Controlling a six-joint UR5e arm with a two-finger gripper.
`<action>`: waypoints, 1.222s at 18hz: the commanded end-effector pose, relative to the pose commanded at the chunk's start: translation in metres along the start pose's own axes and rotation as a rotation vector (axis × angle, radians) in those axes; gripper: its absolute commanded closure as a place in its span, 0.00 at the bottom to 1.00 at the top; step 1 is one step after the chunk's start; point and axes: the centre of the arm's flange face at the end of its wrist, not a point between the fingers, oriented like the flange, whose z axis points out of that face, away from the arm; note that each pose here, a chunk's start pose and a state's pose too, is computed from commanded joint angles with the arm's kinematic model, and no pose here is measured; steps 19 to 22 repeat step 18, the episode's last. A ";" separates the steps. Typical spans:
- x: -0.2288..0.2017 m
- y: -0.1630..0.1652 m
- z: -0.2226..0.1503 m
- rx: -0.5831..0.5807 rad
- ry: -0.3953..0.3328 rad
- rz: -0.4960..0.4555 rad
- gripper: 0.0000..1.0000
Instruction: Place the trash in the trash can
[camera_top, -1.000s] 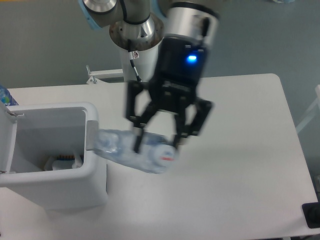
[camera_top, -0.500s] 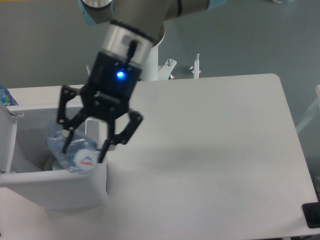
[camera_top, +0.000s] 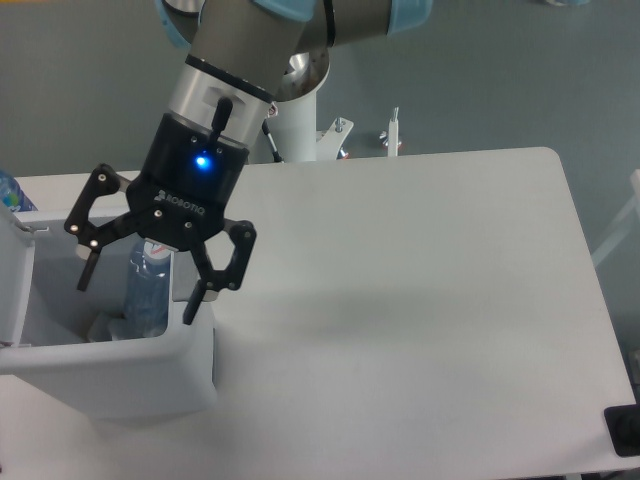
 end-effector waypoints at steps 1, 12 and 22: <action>-0.010 -0.009 -0.001 0.013 -0.070 0.004 0.00; -0.125 -0.019 -0.060 -0.108 -0.502 0.374 0.00; -0.148 0.005 -0.059 -0.379 -0.576 0.616 0.00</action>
